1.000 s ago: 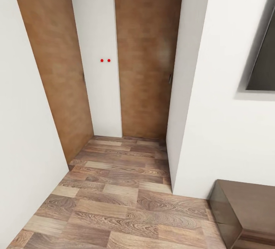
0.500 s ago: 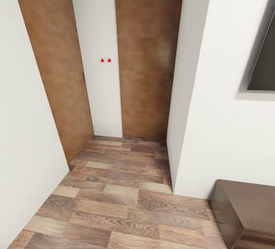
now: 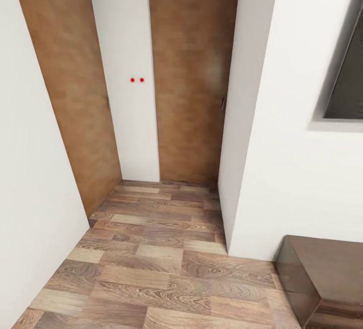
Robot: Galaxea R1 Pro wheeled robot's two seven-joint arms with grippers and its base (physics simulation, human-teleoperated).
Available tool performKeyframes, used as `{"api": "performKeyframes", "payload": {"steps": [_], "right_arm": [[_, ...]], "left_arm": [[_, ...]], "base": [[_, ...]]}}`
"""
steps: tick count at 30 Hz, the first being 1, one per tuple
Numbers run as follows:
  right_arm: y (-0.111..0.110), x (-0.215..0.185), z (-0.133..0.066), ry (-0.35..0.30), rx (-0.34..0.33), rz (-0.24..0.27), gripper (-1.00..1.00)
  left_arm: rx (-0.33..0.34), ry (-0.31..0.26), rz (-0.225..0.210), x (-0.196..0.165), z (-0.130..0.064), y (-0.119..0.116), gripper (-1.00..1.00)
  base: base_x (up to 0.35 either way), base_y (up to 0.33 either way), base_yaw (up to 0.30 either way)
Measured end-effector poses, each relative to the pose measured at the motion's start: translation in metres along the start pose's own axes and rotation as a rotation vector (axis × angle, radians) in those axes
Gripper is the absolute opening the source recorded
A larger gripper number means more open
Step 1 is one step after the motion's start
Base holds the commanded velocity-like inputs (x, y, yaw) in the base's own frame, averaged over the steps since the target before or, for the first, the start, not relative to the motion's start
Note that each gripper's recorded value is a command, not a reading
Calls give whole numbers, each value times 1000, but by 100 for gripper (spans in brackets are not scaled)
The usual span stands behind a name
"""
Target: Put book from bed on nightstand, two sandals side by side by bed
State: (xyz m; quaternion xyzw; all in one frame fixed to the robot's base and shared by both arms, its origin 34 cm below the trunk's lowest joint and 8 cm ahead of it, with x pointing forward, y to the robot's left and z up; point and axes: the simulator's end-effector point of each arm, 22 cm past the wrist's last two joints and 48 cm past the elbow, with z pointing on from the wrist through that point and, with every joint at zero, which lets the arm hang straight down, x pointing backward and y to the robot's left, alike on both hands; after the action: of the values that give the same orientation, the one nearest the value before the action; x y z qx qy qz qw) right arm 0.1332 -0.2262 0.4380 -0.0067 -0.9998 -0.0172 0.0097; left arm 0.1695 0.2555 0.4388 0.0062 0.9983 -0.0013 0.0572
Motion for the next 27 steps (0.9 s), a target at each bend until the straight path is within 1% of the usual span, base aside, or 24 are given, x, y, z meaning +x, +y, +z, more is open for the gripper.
{"api": "performKeyframes", "payload": {"steps": [3, 7, 19, 22, 27], "right_arm": [[0, 0, 0, 0, 0, 0, 100], [0, 1, 0, 1, 0, 1, 100], [0, 1, 0, 2, 0, 1, 100], [0, 1, 0, 1, 0, 1, 100], [0, 1, 0, 1, 0, 0, 100]], "left_arm": [[0, 0, 0, 0, 0, 0, 100], [0, -1, 0, 0, 0, 0, 100], [0, 0, 0, 0, 0, 0, 100], [0, 0, 0, 0, 0, 0, 100], [0, -1, 0, 0, 0, 0, 100]], "base": [[0, 80, -208], [0, 42, -110], [4, 22, -24], [86, 118, -40], [145, 112, -178]]}}
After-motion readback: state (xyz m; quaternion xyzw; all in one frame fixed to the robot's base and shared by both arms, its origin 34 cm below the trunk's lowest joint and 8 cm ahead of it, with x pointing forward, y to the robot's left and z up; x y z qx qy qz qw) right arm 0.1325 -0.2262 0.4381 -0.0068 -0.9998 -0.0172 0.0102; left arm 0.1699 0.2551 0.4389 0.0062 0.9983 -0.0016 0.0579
